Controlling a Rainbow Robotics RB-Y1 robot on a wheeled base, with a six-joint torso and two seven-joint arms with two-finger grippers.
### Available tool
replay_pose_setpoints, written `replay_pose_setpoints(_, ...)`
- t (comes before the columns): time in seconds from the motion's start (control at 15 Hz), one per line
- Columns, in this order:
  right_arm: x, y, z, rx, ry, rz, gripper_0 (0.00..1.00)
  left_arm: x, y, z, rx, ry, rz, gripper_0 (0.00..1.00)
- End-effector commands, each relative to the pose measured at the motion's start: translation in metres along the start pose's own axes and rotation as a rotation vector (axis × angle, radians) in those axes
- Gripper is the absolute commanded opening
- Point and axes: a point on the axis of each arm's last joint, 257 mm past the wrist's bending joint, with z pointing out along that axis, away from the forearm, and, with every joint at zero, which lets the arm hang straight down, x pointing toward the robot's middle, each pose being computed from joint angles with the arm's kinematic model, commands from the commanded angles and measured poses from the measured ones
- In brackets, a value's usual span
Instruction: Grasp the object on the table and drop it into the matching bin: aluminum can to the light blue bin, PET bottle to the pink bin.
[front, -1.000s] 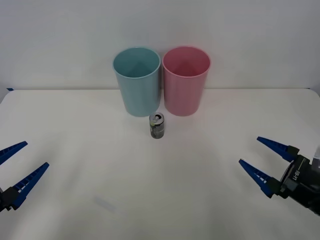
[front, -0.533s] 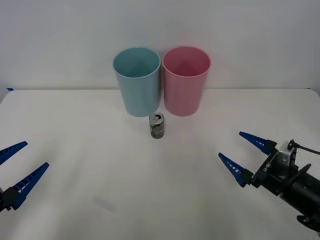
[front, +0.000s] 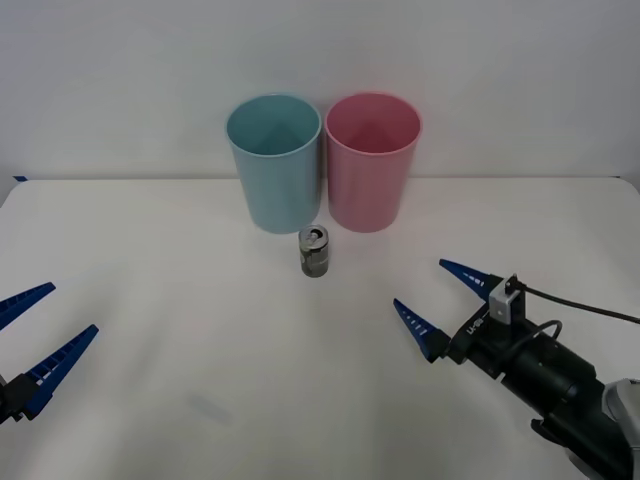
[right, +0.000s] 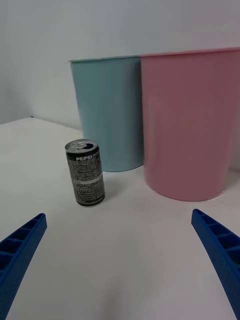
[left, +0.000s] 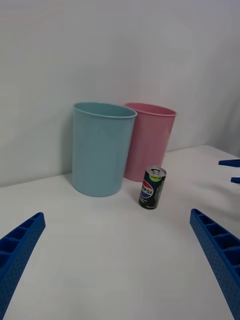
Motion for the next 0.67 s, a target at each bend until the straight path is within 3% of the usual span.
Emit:
replay_pose_setpoints(0.07,0.006,0.006,0.018,-0.026,0.005,0.001,1.0,0.0,0.0,0.0,0.0,0.0,0.0,1.0)
replay_pose_setpoints(0.4,0.018,0.019,0.054,-0.046,0.023,-0.004,1.0,0.0,0.0,0.0,0.0,0.0,0.0,1.0)
replay_pose_setpoints(0.67,0.02,0.025,0.078,-0.024,0.035,-0.014,1.0,0.0,0.0,0.0,0.0,0.0,0.0,1.0)
